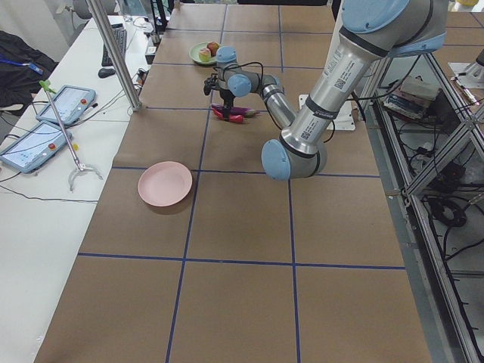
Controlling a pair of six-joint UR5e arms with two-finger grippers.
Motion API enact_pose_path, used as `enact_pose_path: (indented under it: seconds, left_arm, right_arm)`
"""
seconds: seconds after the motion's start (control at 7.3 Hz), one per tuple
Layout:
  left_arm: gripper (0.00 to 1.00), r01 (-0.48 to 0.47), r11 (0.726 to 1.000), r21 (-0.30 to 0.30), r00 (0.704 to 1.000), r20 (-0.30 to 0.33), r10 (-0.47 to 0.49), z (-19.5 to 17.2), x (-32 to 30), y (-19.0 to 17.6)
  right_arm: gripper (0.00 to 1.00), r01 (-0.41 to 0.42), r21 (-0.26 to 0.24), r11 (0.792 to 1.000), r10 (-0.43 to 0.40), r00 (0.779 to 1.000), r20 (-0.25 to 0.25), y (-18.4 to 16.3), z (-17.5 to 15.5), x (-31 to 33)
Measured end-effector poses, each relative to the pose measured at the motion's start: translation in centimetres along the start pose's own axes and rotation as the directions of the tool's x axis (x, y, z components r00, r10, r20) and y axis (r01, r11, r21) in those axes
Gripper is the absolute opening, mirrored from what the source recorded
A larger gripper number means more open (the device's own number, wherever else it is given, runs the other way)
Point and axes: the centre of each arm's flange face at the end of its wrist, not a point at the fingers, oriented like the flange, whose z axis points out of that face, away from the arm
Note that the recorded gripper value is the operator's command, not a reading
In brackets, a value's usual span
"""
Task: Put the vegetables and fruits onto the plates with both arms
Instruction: 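Reach the left gripper to the purple eggplant and grasp it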
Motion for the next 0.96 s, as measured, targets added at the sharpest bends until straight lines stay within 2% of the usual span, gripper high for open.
enact_pose_path:
  seconds: [0.14,0.27,0.55,0.68,0.82,0.96]
  left_arm:
    - [0.96,0.041,0.999,0.015,0.999,0.025,-0.042,2.0,4.8,0.7]
    - [0.88,0.068,0.997,0.03,0.996,0.051,-0.069,3.8,8.1,1.2]
    - [0.75,0.083,0.995,0.05,0.992,0.088,-0.087,6.1,10.5,2.2]
    - [0.6,0.086,0.995,0.051,0.991,0.1,-0.091,6.8,10.5,2.3]
    - [0.26,0.089,0.995,0.049,0.989,0.111,-0.094,7.3,10.4,2.2]
    - [0.0,0.092,0.995,0.047,0.988,0.118,-0.096,7.6,10.2,2.2]
  right_arm:
    - [1.0,0.0,0.0,1.0,0.0,1.0,0.0,0.0,0.0,0.0]
    - [1.0,0.001,0.0,1.0,-0.001,1.0,-0.001,0.0,0.0,0.0]
    - [1.0,0.001,0.0,1.0,-0.001,1.0,-0.001,0.0,0.0,0.0]
    - [1.0,0.0,-0.001,1.0,0.0,1.0,0.0,0.0,0.0,0.0]
    - [1.0,-0.001,-0.001,1.0,0.001,1.0,0.0,0.1,0.0,0.0]
    - [1.0,0.0,-0.001,1.0,0.0,1.0,0.0,0.1,0.0,0.0]
